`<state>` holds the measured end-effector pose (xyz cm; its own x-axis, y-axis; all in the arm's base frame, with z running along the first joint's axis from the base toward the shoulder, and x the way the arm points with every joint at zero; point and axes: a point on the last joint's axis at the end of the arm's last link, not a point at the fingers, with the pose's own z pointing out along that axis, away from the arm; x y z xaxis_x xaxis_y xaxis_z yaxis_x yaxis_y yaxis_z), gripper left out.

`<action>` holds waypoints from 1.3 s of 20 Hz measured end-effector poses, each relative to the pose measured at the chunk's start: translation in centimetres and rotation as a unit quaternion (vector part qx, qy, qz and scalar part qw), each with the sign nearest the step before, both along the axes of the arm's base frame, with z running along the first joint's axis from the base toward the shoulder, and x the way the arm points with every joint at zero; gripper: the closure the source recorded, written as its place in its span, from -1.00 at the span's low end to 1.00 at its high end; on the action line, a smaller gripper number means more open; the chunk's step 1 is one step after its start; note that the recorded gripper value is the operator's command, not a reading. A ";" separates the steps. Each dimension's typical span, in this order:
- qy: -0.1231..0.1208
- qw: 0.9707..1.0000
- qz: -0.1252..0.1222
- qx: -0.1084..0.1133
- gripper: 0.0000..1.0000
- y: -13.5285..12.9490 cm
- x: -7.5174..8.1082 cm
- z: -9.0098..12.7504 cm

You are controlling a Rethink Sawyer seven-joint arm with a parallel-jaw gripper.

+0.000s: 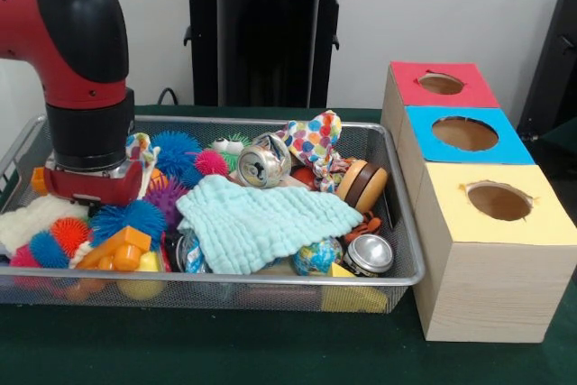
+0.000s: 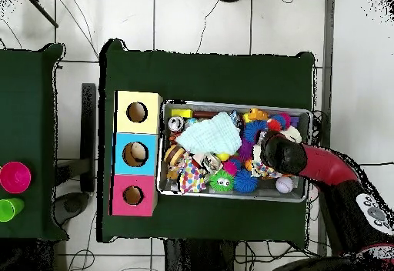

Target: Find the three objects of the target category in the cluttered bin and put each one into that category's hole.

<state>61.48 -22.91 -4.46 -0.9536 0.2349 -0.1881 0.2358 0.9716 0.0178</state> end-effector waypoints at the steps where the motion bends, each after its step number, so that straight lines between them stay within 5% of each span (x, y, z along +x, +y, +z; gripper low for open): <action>1: 0.000 1.000 0.000 -0.001 1.00 0.1 -0.1 0.0; 12: -0.017 0.999 -0.023 -0.014 1.00 2.0 -0.7 -0.1; 26: 0.004 0.997 -0.078 -0.006 1.00 6.6 -1.8 0.6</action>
